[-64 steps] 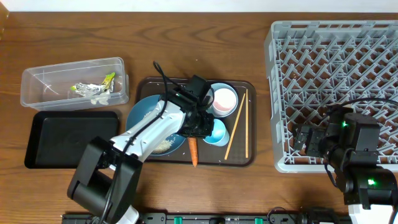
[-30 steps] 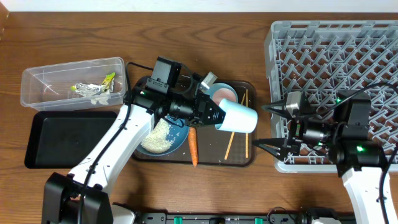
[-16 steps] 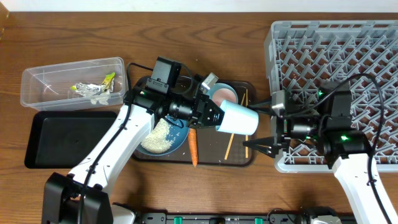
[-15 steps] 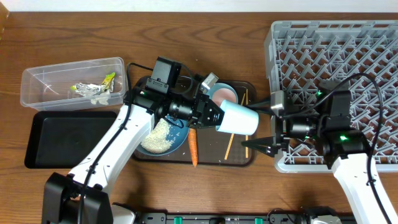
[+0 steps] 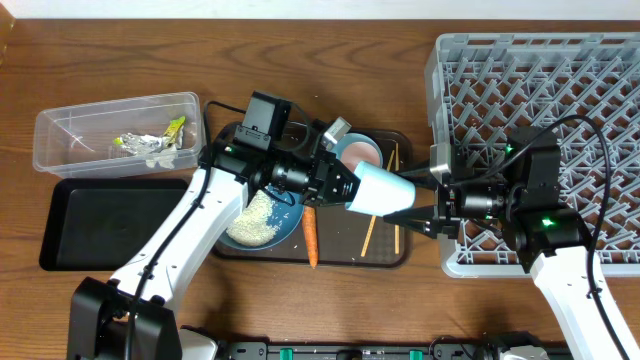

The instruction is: Sort waste into correct bins and load items into the dishwasher rack

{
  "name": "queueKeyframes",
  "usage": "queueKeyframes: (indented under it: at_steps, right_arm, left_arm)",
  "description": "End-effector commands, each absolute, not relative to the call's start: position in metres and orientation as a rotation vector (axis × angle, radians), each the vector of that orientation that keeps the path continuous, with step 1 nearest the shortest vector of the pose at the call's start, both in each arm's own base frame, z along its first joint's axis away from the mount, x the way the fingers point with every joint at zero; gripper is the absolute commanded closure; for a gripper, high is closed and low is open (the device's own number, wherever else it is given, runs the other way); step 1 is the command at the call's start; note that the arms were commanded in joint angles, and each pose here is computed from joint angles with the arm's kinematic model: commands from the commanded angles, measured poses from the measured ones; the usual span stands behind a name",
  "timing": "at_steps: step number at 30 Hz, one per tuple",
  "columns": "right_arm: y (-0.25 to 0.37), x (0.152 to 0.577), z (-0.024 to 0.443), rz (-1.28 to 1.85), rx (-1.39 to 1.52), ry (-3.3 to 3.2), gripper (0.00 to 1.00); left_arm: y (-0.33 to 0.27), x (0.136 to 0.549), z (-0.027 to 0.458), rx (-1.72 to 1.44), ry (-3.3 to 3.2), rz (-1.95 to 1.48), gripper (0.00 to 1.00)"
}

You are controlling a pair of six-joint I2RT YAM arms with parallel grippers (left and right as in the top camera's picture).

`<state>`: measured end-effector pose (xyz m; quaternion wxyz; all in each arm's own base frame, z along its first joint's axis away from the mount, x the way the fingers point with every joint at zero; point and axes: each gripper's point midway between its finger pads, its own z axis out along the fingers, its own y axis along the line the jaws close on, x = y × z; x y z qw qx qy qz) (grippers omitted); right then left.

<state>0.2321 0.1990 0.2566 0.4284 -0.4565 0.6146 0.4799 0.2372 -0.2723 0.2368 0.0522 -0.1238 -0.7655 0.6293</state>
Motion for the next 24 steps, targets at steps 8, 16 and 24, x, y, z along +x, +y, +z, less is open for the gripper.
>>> queueKeyframes:
  at_steps: [8,16,24]
  right_arm:
    - [0.197,0.248,0.251,1.142,-1.047,1.67,0.53]
    - [0.16,0.294,0.226,0.941,-0.678,1.986,0.69]
    - [0.076,0.312,0.213,0.621,-0.217,2.245,0.73]
  left_arm:
    - [-0.272,0.246,0.231,-0.361,-2.408,1.881,0.68]
    - [-0.228,0.297,0.175,-0.107,-2.944,1.473,0.62]
    - [-0.126,0.314,0.165,0.237,-3.304,0.98,0.62]
